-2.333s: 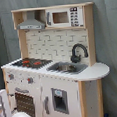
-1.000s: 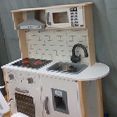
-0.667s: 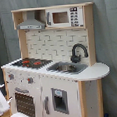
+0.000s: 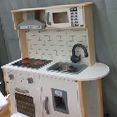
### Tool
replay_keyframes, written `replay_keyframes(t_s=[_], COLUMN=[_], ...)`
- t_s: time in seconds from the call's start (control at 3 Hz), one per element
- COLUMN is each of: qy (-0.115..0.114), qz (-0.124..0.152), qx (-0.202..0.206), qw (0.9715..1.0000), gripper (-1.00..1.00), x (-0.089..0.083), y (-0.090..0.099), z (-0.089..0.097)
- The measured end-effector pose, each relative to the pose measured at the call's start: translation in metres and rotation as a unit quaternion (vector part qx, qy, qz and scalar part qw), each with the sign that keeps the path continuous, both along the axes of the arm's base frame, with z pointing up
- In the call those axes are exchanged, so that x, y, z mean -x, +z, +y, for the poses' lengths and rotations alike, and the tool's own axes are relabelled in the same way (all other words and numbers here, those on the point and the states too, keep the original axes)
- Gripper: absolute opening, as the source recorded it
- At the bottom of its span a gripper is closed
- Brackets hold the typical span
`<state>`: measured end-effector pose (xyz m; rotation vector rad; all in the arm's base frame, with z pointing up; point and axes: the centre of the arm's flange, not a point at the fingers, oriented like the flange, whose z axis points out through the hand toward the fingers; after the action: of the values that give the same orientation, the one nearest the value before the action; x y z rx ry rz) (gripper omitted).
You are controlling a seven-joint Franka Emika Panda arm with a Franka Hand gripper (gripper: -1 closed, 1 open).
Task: Play with the kitchen
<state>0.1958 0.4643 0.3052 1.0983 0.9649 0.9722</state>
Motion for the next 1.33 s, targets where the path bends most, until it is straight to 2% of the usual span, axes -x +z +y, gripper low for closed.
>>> replay_keyframes(t_s=[0.33, 0.67, 1.0, 1.33], qy=[-0.003, -0.005, -0.007, -0.012], qz=[0.011, 0.025, 0.045, 0.062], qx=[0.048, 0.093, 0.148, 0.196], qw=[0.9988, 0.9953, 0.988, 0.9786], gripper=[1.0, 1.0, 1.0, 1.0], x=[0.0068, 0.0116, 0.013, 0.0073], y=[0.0124, 0.0191, 0.0187, 0.0166], z=[0.0034, 0.0049, 0.004, -0.0042])
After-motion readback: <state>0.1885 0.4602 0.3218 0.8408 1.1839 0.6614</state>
